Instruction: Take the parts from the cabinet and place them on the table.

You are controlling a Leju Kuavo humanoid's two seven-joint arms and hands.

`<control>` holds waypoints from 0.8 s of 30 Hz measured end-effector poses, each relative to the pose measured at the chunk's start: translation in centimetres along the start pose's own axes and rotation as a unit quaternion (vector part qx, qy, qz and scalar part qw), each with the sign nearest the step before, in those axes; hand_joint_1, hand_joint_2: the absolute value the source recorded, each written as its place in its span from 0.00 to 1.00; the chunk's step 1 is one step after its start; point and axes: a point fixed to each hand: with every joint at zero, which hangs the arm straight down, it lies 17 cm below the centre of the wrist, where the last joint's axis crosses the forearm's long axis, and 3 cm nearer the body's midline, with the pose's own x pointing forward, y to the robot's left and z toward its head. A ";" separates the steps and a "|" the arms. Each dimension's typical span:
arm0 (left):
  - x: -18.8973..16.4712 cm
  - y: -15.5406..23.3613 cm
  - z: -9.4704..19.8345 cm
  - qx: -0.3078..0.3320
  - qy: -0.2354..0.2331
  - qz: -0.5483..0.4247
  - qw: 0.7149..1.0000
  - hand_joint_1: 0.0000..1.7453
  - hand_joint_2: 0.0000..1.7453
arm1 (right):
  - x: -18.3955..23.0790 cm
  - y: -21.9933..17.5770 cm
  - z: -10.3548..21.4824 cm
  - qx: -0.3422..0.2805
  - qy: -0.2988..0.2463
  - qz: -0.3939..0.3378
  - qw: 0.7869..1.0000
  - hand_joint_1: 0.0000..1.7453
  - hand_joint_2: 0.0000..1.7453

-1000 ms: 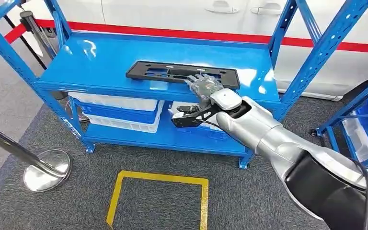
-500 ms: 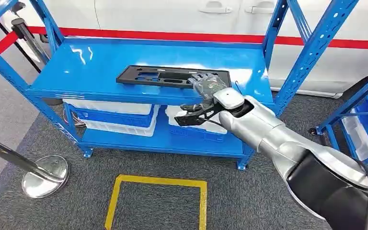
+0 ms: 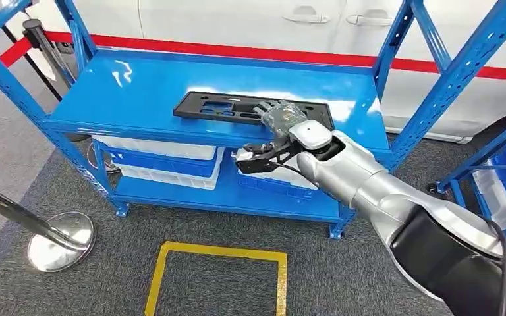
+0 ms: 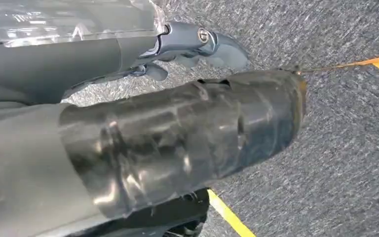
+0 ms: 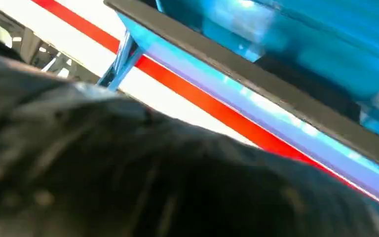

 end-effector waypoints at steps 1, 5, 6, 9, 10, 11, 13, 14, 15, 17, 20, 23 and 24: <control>-0.1 0.0 0.0 0.000 0.001 0.000 1.000 0.00 0.00 | 0.0 0.0 0.0 0.000 0.000 0.000 1.000 0.00 0.00; 0.1 -0.1 0.0 0.000 0.000 0.000 1.000 0.00 0.00 | 0.1 0.0 -0.1 0.000 -0.001 -0.005 1.000 0.00 0.00; 0.0 0.0 0.0 0.000 0.001 0.000 1.000 0.00 0.00 | 0.0 0.0 0.0 0.000 0.000 -0.005 1.000 0.00 0.00; -0.1 0.1 0.0 0.002 0.003 0.000 1.000 0.00 0.00 | 0.1 -0.2 -0.1 -0.001 -0.001 -0.005 1.000 0.00 0.00; -0.1 0.0 0.0 0.001 0.003 0.000 1.000 0.00 0.00 | 0.1 0.0 -0.1 0.000 -0.001 -0.005 1.000 0.00 0.00; 0.0 0.0 0.0 0.001 0.003 0.000 1.000 0.00 0.00 | 0.1 0.2 0.0 0.001 -0.001 -0.006 1.000 0.00 0.00; -0.2 0.1 0.0 0.002 0.005 0.000 1.000 0.00 0.00 | 0.1 0.5 0.0 0.004 0.000 -0.006 1.000 0.00 0.00; -0.3 0.1 0.0 0.002 0.006 0.000 1.000 0.00 0.00 | 0.0 0.5 0.0 0.004 0.000 -0.007 1.000 0.00 0.00; -0.3 0.1 0.0 0.002 0.006 0.000 1.000 0.00 0.00 | 0.0 0.5 0.0 0.004 0.000 -0.006 1.000 0.00 0.00; -0.3 0.1 0.0 0.002 0.006 0.000 1.000 0.00 0.00 | 0.0 0.4 0.0 0.003 0.000 -0.006 1.000 0.00 0.00; -0.1 0.1 0.0 0.002 0.005 0.000 1.000 0.00 0.00 | 0.0 0.3 0.0 0.003 0.000 -0.006 1.000 0.00 0.00; -0.4 0.1 0.0 0.002 0.008 0.000 1.000 0.00 0.00 | 0.0 0.1 -0.1 0.001 0.000 -0.005 1.000 0.00 0.00; -0.3 0.1 0.0 0.002 0.007 0.000 1.000 0.00 0.00 | 0.0 0.0 -0.1 0.000 0.000 -0.005 1.000 0.00 0.00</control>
